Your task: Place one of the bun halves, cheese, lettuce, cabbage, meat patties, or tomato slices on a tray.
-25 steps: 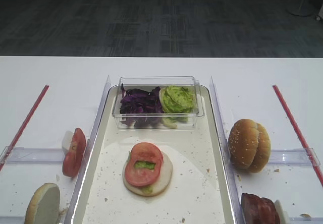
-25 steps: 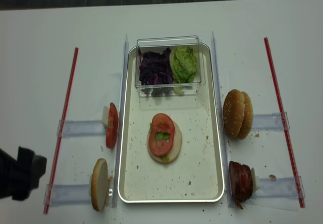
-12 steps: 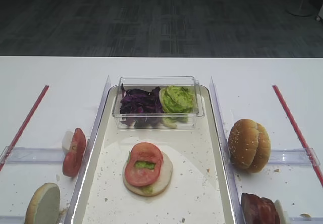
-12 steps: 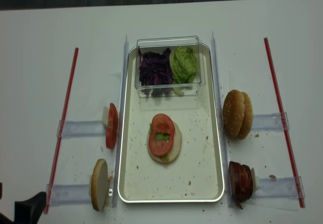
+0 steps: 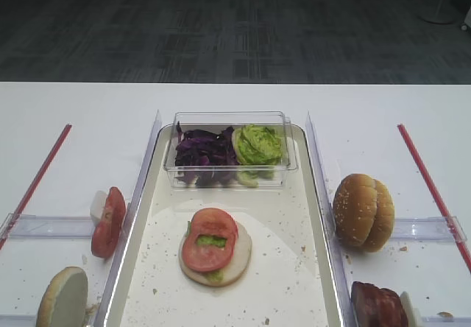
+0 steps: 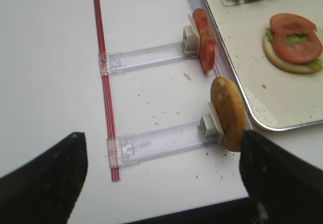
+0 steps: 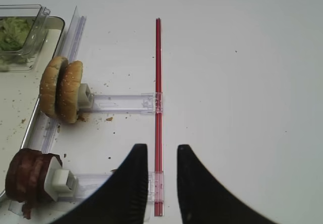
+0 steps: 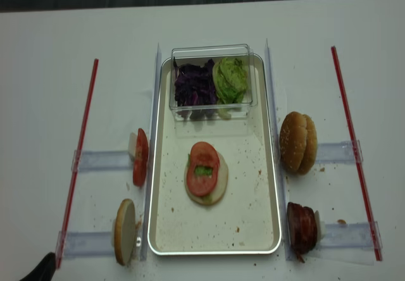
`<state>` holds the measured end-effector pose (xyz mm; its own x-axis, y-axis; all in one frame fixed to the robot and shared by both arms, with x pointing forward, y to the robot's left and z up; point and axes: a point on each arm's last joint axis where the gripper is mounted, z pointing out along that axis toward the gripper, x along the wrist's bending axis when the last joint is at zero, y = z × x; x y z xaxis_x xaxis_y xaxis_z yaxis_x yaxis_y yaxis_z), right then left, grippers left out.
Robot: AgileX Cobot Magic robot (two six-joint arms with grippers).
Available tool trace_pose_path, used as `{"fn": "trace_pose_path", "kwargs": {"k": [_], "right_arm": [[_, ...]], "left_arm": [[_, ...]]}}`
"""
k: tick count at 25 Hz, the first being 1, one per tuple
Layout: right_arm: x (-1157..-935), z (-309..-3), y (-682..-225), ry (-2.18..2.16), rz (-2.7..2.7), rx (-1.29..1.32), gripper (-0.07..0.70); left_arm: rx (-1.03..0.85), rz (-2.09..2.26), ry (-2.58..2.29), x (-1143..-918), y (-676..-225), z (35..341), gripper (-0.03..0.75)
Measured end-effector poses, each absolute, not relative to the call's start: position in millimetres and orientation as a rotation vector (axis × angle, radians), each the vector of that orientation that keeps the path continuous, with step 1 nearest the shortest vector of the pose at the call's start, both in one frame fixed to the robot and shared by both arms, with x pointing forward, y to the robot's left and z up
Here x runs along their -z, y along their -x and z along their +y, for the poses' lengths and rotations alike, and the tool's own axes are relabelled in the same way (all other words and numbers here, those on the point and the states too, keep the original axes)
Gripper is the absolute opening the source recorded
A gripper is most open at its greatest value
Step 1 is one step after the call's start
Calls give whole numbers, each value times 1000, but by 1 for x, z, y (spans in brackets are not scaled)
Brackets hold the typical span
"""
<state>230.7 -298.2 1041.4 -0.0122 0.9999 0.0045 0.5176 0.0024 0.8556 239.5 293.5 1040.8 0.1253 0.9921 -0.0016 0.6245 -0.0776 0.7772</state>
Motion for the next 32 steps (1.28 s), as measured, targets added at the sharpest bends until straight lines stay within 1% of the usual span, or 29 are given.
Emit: {"fn": "trace_pose_path", "kwargs": {"k": [5, 21, 32], "right_arm": [[-1041, -298, -231, -1593, 1608, -911, 193], [-1041, -298, -231, -1593, 1608, -911, 193], [-1041, -299, -231, -1593, 1607, -904, 193]], "left_arm": [[-779, 1544, -1746, -1041, -234, 294, 565], [-780, 1557, -1727, -1041, -233, 294, 565], [-813, 1531, -1691, -1040, -227, 295, 565]]}}
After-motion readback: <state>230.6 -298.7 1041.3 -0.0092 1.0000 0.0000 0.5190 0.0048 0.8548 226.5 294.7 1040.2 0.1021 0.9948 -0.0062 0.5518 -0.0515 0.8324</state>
